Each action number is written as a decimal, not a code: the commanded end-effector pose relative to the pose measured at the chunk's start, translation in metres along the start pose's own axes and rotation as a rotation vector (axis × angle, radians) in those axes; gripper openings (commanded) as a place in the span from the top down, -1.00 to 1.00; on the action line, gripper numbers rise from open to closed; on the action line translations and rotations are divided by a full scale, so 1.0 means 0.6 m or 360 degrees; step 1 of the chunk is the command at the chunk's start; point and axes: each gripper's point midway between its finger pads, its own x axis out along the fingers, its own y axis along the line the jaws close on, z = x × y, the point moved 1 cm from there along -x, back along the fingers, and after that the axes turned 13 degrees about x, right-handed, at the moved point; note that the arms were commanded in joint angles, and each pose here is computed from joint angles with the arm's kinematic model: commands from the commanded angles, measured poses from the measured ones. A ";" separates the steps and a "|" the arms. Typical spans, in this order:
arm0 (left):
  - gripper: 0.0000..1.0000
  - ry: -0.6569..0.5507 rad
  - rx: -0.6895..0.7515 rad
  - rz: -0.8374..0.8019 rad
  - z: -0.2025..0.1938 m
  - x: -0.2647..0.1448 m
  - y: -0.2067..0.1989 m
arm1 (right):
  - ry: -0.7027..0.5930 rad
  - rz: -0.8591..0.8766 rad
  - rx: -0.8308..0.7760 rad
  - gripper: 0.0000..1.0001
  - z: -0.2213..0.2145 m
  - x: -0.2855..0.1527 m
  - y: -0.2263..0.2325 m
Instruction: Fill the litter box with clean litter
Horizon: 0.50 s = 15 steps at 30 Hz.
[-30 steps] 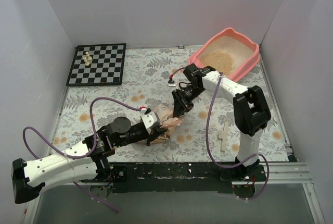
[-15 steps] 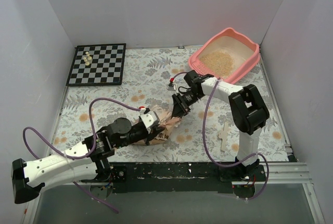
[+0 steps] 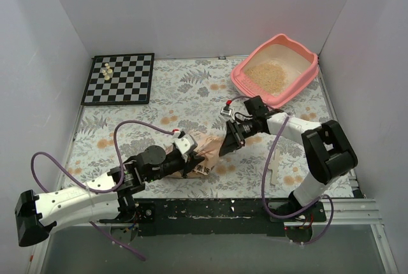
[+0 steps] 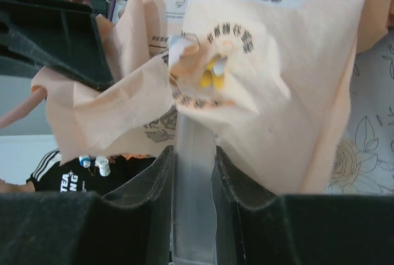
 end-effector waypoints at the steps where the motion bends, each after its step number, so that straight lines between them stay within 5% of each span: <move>1: 1.00 -0.0045 -0.0046 0.0103 -0.005 0.006 0.013 | -0.0112 0.0125 -0.0098 0.97 0.001 -0.028 0.046; 15: 1.00 -0.0128 -0.0092 0.0115 -0.002 0.014 0.013 | -0.0473 0.0121 0.0126 0.97 -0.080 -0.069 0.011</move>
